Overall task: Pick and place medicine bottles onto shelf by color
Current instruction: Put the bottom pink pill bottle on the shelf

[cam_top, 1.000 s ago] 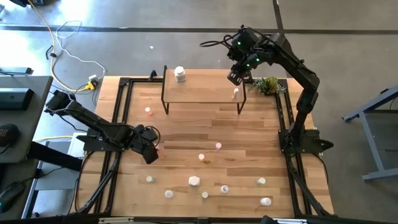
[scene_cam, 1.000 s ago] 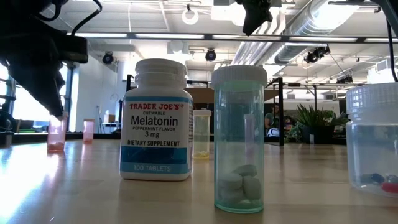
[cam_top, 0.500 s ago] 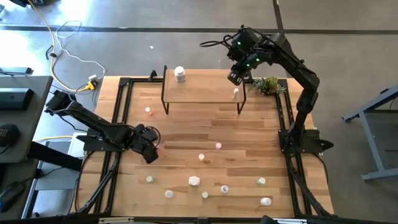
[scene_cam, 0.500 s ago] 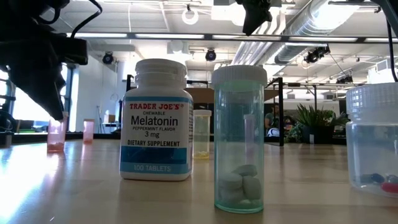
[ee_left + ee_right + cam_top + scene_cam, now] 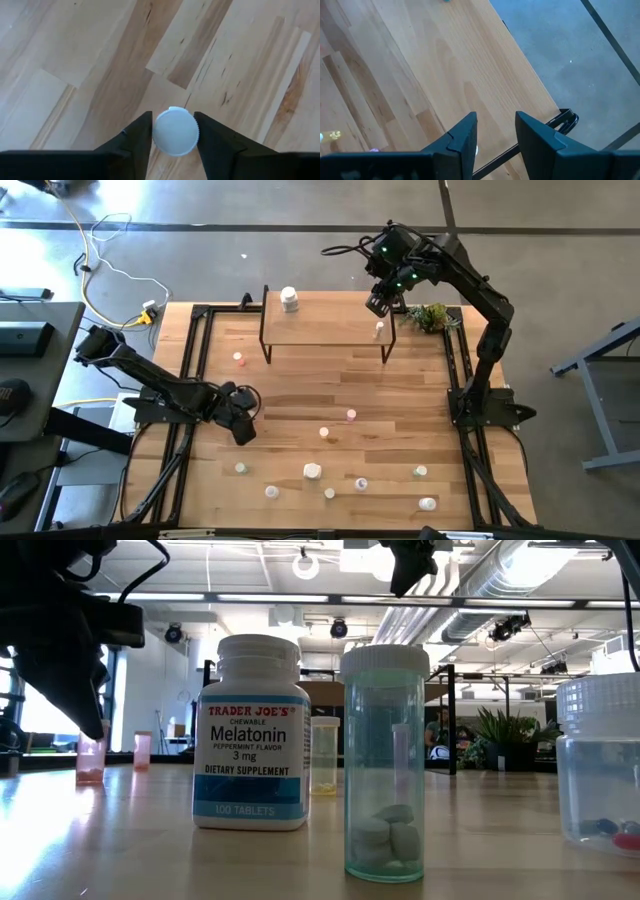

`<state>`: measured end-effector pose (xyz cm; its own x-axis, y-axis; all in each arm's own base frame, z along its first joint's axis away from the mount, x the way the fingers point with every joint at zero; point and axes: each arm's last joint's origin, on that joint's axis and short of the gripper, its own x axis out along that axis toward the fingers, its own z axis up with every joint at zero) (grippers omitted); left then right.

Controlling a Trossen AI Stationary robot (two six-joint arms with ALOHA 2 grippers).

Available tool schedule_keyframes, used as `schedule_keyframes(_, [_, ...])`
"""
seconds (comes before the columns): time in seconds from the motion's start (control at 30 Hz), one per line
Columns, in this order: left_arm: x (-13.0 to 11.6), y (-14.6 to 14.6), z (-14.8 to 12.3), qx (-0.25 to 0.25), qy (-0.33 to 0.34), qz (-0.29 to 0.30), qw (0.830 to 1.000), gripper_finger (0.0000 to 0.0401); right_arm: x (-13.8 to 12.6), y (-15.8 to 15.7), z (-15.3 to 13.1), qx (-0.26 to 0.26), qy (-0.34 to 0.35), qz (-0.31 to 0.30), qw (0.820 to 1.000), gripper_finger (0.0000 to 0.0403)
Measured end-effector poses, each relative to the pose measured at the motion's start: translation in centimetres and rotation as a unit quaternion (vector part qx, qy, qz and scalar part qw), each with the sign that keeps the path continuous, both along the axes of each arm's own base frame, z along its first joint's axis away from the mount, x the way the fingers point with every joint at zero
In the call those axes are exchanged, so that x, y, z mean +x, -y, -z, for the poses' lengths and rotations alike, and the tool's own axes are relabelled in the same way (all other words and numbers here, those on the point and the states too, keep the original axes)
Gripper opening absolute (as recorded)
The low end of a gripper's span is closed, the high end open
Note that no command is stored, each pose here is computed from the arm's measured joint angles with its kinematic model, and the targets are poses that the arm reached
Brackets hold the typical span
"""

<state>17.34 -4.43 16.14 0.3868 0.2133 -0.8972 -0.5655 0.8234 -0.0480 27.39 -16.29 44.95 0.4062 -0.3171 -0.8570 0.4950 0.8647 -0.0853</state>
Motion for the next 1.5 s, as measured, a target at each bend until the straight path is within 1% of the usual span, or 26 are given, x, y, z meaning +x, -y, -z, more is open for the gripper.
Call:
schedule_keyframes(0.1, [0.0, 0.0, 0.0, -0.002, 0.001, 0.000, 1.000, 0.0110, 0.0, 0.0, 0.0, 0.000, 0.000, 0.000, 1.000, 0.0126])
schedule_keyframes(0.2, [0.0, 0.0, 0.0, -0.002, 0.001, 0.000, 1.000, 0.0101, 0.0, 0.0, 0.0, 0.000, 0.000, 0.000, 1.000, 0.0126])
schedule_keyframes(0.4, [0.1, 0.1, -0.2, -0.006, 0.003, -0.002, 1.000, 0.0107, 0.0, 0.0, 0.0, 0.000, 0.000, 0.000, 1.000, 0.0126])
schedule_keyframes(0.53, [0.9, 0.2, -1.8, -0.011, 0.025, 0.002, 1.000, 0.0105, 0.0, 0.0, 0.0, -0.001, -0.001, -0.002, 1.000, 0.0126])
schedule_keyframes(0.63, [1.8, -0.2, -3.3, -0.014, 0.042, -0.011, 0.999, 0.0104, 0.0, 0.0, 0.0, -0.002, -0.002, -0.006, 1.000, 0.0126])
schedule_keyframes(0.77, [2.9, -1.3, -5.9, -0.004, 0.058, -0.018, 0.998, 0.0106, 0.0, 0.0, 0.0, -0.003, -0.003, -0.007, 1.000, 0.0126])
schedule_keyframes(0.93, [4.2, -3.2, -9.9, 0.026, 0.092, -0.003, 0.995, 0.0106, 0.0, 0.0, 0.0, -0.003, -0.003, -0.007, 1.000, 0.0126])
schedule_keyframes(1.07, [5.0, -5.3, -13.2, 0.052, 0.130, -0.011, 0.990, 0.0106, 0.0, 0.0, 0.0, 0.000, -0.004, -0.004, 1.000, 0.0126])
schedule_keyframes(1.27, [5.0, -8.9, -17.5, 0.109, 0.172, -0.031, 0.979, 0.0109, -0.1, -0.1, 0.1, 0.003, -0.010, -0.004, 1.000, 0.0126])
schedule_keyframes(1.37, [4.6, -10.8, -19.5, 0.149, 0.181, -0.035, 0.971, 0.0109, -0.1, -0.1, 0.1, 0.003, -0.009, -0.003, 1.000, 0.0126])
schedule_keyframes(1.5, [3.9, -13.2, -21.7, 0.189, 0.185, -0.059, 0.962, 0.0109, -0.1, -0.1, 0.1, 0.006, -0.005, 0.004, 1.000, 0.0126])
